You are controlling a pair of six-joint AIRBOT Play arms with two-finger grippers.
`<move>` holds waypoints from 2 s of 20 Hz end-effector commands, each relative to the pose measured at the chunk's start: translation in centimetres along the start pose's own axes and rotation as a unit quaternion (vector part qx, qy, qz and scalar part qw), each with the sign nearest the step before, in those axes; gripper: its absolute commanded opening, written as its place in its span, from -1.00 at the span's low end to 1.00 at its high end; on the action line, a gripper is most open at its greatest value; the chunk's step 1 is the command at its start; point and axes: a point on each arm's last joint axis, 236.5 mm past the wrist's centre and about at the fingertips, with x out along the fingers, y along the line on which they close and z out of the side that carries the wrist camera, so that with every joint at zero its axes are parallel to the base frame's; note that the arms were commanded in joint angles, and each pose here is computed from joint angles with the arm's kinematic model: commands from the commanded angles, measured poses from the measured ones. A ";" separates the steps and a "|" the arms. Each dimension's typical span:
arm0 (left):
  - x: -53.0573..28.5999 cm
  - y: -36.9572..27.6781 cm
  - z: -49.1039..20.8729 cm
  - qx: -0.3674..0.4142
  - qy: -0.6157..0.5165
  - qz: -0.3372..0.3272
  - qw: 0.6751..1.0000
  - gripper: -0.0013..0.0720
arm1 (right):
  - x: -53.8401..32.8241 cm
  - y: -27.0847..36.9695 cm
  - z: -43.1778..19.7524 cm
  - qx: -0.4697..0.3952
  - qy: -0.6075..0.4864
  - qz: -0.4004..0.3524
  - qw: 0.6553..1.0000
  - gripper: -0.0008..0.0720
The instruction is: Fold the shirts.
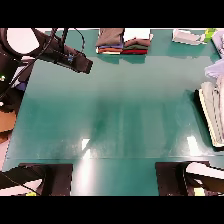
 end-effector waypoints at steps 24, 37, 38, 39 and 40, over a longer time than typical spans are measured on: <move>0.0 -0.2 -0.5 0.003 0.011 -0.003 1.000 -0.89 | -3.4 -17.5 -18.5 -0.067 0.187 -0.244 0.949 0.79; -0.1 -0.2 1.6 0.003 -0.034 -0.003 0.999 -0.89 | -1.2 20.2 -38.6 -0.324 0.312 0.221 0.865 -0.22; -0.1 -0.2 1.6 0.003 -0.034 -0.003 0.999 -0.89 | -1.7 21.1 -40.0 -0.338 0.317 0.233 0.855 -0.51; -0.1 -0.2 1.6 0.003 -0.035 -0.003 0.999 -0.89 | -2.1 21.8 -41.2 -0.354 0.322 0.244 0.843 -0.92; -0.1 -0.2 1.7 0.003 -0.035 -0.003 0.999 -0.89 | -2.5 22.2 -42.1 -0.363 0.328 0.251 0.836 -0.93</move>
